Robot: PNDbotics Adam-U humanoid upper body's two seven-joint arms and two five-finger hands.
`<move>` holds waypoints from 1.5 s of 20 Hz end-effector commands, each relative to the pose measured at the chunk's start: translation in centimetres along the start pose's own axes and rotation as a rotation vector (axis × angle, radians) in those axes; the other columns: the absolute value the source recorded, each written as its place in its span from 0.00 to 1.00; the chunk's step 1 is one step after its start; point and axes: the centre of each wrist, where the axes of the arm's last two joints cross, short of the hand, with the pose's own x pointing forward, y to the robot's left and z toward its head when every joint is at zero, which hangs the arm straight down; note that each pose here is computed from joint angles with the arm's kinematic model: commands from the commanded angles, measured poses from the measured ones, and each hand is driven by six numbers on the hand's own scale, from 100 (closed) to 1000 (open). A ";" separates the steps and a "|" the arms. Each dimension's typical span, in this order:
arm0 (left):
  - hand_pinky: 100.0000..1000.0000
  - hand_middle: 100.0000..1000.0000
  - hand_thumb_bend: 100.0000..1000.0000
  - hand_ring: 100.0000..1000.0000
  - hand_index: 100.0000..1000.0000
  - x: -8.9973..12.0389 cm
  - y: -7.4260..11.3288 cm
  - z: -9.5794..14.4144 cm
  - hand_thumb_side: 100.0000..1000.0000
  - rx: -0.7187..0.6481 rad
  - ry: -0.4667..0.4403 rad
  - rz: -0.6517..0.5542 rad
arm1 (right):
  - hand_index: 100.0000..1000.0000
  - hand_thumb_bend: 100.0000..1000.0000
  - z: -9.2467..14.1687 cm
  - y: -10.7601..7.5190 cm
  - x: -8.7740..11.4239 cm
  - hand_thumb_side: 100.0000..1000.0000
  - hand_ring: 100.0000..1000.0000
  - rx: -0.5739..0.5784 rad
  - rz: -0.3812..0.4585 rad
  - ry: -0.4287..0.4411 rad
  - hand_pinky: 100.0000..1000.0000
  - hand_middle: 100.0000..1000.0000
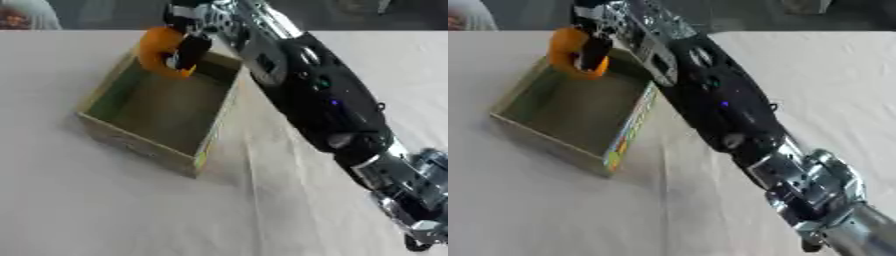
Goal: Pick up objects on the table and place them in the box.
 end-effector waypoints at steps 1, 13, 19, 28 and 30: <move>0.76 0.67 0.00 0.65 0.84 0.7 -0.1 -0.5 0.92 -0.002 -0.032 0.010 | 0.54 0.00 -0.3 -0.2 -0.1 0.13 0.80 0.006 0.019 0.001 0.74 0.46; 0.76 0.67 0.00 0.65 0.84 0.8 0.0 -0.5 0.92 0.001 -0.034 0.009 | 0.95 0.46 -0.5 -0.1 -0.5 0.79 1.00 0.140 0.077 -0.048 0.91 0.90; 0.76 0.67 0.00 0.65 0.84 0.7 0.0 -0.5 0.92 0.001 -0.033 0.006 | 1.00 0.57 0.2 -1.1 -0.7 0.76 1.00 0.118 0.063 -0.043 0.92 0.93; 0.76 0.67 0.00 0.65 0.84 0.7 0.1 -0.5 0.92 -0.001 -0.032 0.004 | 1.00 0.57 1.1 -2.1 -1.1 0.71 1.00 0.087 0.045 -0.046 0.92 0.93; 0.76 0.67 0.00 0.65 0.84 0.7 0.1 -0.5 0.92 0.000 -0.032 0.002 | 1.00 0.50 1.9 -2.9 -1.1 0.74 1.00 0.043 0.031 -0.063 0.92 0.91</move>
